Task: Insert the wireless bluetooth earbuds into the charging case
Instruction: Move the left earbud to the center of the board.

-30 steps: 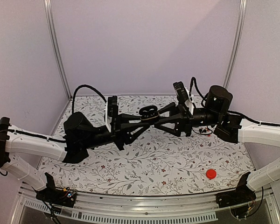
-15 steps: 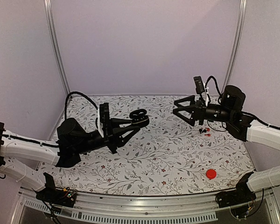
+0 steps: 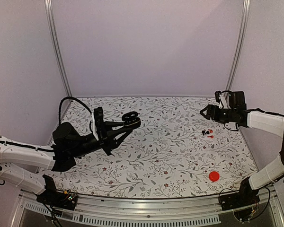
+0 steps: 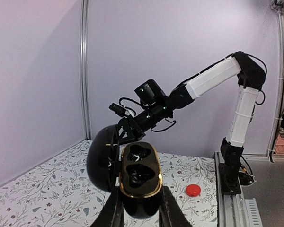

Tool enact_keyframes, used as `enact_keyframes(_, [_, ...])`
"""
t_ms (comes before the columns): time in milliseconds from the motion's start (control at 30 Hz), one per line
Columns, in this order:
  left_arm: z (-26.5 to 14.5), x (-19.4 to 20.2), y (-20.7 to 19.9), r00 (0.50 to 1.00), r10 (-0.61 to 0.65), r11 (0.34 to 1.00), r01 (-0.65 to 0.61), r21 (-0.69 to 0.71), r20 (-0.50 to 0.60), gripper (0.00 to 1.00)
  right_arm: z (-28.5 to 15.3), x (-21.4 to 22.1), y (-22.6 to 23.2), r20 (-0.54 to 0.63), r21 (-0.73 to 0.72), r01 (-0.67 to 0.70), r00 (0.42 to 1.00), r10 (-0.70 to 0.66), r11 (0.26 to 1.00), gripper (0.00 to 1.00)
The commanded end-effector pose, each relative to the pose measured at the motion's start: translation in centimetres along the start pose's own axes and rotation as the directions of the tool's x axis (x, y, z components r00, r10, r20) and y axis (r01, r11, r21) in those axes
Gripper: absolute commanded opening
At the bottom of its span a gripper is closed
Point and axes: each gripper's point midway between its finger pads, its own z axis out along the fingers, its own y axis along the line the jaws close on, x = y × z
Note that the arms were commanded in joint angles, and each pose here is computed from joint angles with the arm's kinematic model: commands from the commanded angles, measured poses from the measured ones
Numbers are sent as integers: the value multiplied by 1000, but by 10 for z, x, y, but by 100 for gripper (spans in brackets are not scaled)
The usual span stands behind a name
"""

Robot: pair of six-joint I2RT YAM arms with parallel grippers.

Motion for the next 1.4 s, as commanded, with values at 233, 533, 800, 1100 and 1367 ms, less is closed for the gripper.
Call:
enact_keyframes(233, [-8, -3, 6, 1000, 15, 1000, -15, -5, 13, 17, 12, 35, -87, -59, 268, -97, 991, 117, 958, 81])
enact_keyframes(533, [-9, -3, 6, 1000, 8, 1000, -8, -6, 14, 17, 43, 33, -104, -120, 254, -80, 986, 113, 964, 68])
enact_keyframes(800, [-8, -2, 7, 1000, 3, 1000, -3, -7, 14, 17, 56, 53, -100, -198, 193, -63, 975, 102, 979, 52])
enact_keyframes(1100, [-7, 1, 7, 1000, -3, 1000, 3, -6, 8, 17, 67, 69, -104, -297, 212, 10, 953, 55, 977, 49])
enact_keyframes(1367, [-6, 1, 7, 1000, 1, 1000, -1, -8, 8, 17, 65, 74, -113, -300, 269, 19, 952, 65, 963, 43])
